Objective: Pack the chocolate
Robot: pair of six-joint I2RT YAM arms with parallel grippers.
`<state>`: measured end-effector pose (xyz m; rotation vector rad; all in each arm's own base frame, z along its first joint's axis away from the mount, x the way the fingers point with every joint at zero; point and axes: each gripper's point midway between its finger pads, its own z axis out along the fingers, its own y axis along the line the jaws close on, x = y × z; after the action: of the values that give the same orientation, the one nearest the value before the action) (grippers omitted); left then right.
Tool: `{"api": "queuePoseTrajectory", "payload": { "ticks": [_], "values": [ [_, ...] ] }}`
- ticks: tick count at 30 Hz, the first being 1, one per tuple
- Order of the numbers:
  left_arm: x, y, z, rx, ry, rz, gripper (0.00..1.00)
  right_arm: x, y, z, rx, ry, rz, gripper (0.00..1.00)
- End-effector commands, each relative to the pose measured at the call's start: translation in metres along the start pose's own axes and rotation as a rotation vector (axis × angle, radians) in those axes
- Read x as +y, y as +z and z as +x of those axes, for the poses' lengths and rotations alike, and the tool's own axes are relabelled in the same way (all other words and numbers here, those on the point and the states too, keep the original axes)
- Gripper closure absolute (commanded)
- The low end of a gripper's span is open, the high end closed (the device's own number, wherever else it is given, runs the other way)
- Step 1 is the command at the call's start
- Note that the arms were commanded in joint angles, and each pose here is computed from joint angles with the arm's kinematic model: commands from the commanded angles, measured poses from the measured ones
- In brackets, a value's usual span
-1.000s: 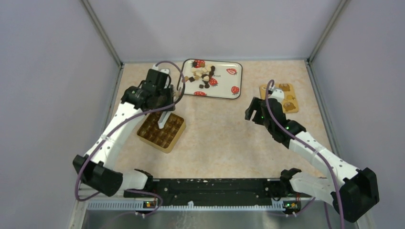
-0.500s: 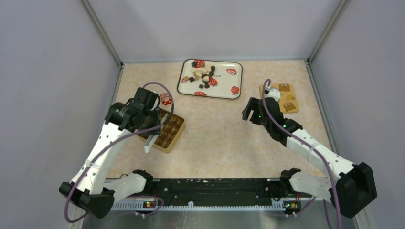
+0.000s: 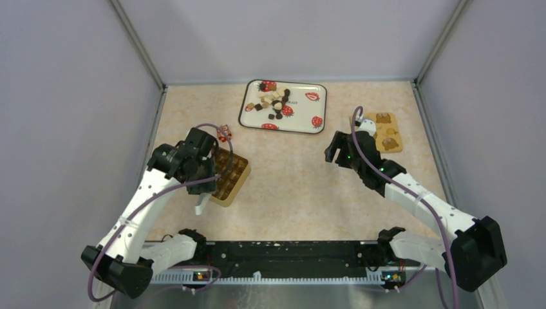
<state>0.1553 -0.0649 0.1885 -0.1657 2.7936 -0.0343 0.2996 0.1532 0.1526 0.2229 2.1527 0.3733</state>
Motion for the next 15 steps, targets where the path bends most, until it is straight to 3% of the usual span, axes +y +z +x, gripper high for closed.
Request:
{"api": "queuePoseTrajectory", "payload": {
  "ticks": [1, 5, 8, 15],
  "values": [
    [-0.0008, 0.0053, -0.0099, -0.052, -0.019, -0.006, 0.82, 0.0149, -0.0059, -0.0259, -0.069, 0.033, -0.044, 0.28],
    [-0.0056, 0.0101, -0.013, -0.056, -0.015, 0.01, 0.73, 0.015, -0.0061, -0.0264, -0.07, 0.035, -0.043, 0.28],
    [-0.0072, 0.0123, -0.0134, -0.05, -0.01, 0.014, 0.6, 0.0149, -0.0065, -0.0269, -0.071, 0.036, -0.042, 0.28],
    [-0.0091, 0.0085, -0.0181, -0.062, -0.005, 0.021, 0.56, 0.0139, -0.0063, -0.0255, -0.068, 0.036, -0.039, 0.28]
  ]
}}
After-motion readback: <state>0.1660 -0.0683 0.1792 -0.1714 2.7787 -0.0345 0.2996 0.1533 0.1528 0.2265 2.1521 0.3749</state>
